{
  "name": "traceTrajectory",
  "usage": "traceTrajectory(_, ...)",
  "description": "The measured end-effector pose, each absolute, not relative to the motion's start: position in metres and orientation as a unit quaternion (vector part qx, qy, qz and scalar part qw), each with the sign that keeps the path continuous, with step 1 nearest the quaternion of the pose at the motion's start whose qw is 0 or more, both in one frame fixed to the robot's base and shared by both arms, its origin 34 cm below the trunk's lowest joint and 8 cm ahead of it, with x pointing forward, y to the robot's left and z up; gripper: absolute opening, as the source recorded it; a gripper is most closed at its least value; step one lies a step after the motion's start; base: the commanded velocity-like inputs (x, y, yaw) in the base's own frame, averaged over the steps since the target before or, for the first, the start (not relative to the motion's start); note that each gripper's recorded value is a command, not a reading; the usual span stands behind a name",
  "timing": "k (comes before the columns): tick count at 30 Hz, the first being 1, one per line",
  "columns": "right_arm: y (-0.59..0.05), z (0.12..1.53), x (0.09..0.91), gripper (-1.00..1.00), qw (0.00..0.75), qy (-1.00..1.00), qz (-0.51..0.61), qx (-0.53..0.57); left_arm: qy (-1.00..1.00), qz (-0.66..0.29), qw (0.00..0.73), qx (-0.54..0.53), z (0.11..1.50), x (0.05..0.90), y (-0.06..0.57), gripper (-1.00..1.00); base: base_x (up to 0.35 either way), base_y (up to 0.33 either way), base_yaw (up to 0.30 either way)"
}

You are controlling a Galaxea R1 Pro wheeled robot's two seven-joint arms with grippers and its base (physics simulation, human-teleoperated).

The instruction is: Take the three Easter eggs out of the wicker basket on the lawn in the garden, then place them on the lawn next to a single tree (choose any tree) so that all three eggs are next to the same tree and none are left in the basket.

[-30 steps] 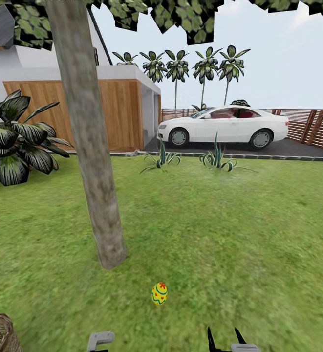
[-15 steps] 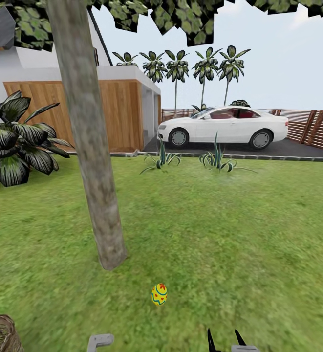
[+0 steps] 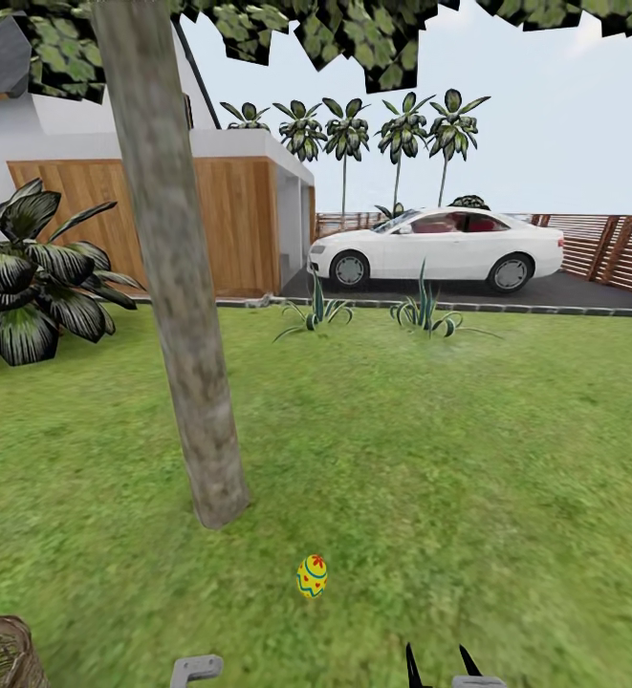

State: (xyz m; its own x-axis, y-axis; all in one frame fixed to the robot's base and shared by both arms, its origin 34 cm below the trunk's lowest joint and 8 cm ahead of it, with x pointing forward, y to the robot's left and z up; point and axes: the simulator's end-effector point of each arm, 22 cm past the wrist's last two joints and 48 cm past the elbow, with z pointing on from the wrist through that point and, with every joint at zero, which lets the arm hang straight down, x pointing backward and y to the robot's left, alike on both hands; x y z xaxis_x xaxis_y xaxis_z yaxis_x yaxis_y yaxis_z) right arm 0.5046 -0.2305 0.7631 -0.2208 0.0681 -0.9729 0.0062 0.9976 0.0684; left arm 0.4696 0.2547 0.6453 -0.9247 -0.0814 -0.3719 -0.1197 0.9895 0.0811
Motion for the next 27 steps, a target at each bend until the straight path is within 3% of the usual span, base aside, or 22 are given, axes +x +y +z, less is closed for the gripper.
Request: traceTrajectory(27,-0.2306,0.7605,0.4948,1.0,0.613,0.789,0.025,0.024,0.979,0.05,0.191,-0.055,0.653,0.474,0.2537,1.0,0.0,0.0,0.0)
